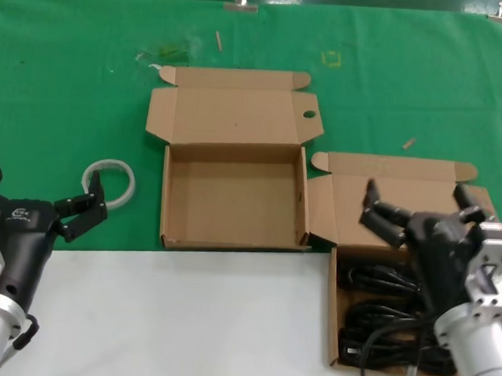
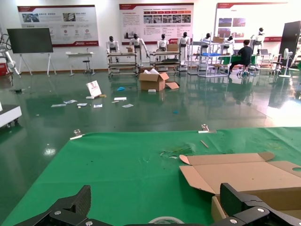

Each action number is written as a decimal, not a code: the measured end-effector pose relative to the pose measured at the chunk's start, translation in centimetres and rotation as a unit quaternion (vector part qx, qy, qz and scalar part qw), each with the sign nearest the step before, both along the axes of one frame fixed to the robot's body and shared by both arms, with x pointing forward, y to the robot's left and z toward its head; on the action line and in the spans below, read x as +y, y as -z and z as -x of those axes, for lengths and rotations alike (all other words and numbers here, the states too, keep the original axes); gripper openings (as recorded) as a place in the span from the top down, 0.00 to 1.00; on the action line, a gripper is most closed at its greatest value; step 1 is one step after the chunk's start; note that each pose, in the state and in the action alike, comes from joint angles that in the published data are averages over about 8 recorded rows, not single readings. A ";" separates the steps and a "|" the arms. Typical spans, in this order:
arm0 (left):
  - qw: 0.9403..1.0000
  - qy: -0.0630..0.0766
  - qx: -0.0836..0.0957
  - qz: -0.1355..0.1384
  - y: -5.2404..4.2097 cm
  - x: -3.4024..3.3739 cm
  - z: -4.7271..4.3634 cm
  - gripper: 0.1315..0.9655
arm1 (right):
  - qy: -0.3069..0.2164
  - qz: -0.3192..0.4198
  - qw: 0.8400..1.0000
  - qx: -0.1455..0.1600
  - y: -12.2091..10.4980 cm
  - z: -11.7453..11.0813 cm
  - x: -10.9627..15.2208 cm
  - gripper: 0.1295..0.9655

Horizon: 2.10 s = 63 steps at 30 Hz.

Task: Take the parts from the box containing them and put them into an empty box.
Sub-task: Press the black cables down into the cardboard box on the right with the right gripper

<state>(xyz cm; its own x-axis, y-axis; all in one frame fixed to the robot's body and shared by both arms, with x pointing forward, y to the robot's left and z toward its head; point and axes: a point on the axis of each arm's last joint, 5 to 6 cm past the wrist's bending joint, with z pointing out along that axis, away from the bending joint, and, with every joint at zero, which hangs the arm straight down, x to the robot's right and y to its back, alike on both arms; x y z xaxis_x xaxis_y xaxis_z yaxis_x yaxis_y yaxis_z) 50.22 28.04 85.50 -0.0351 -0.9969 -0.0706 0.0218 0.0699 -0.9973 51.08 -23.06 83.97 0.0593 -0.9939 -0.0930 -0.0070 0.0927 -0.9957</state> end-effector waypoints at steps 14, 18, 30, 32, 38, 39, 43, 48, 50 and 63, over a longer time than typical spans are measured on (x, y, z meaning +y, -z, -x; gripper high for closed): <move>1.000 0.000 0.000 0.000 0.00 0.00 0.00 0.00 | 0.005 -0.033 0.997 0.070 1.7 3.2 5.6 0.00; 1.000 0.000 0.000 0.000 0.00 0.00 0.00 0.00 | 0.016 -0.032 0.995 0.090 1.8 4.4 6.2 0.00; 1.000 0.000 0.000 0.000 0.00 0.00 0.00 0.00 | 0.048 -0.021 0.989 0.135 3.0 8.6 5.0 0.00; 1.000 0.000 0.000 0.000 0.00 0.00 0.00 0.00 | 0.053 -0.020 0.989 0.135 3.5 9.1 4.1 0.00; 1.000 0.000 0.000 0.000 0.00 0.00 0.00 0.00 | 0.067 -0.009 0.989 0.133 4.9 10.2 0.9 0.00; 1.000 0.000 0.000 0.000 0.00 0.00 0.00 0.00 | 0.069 -0.006 0.989 0.133 5.1 10.3 0.4 0.00; 1.000 0.000 0.000 0.000 0.00 0.00 0.00 0.00 | 0.073 0.000 0.988 0.134 5.6 10.5 -0.9 0.00; 1.000 0.000 0.000 0.000 0.00 0.00 0.00 0.00 | 0.073 -0.003 0.988 0.137 6.2 10.3 -1.4 0.00; 1.000 0.000 0.000 0.000 0.00 0.00 0.00 0.00 | 0.070 -0.008 0.988 0.140 6.4 10.1 -1.3 0.00; 1.000 0.000 0.000 0.000 0.00 0.00 0.00 0.00 | 0.045 -0.063 0.978 0.192 7.0 8.9 4.6 0.00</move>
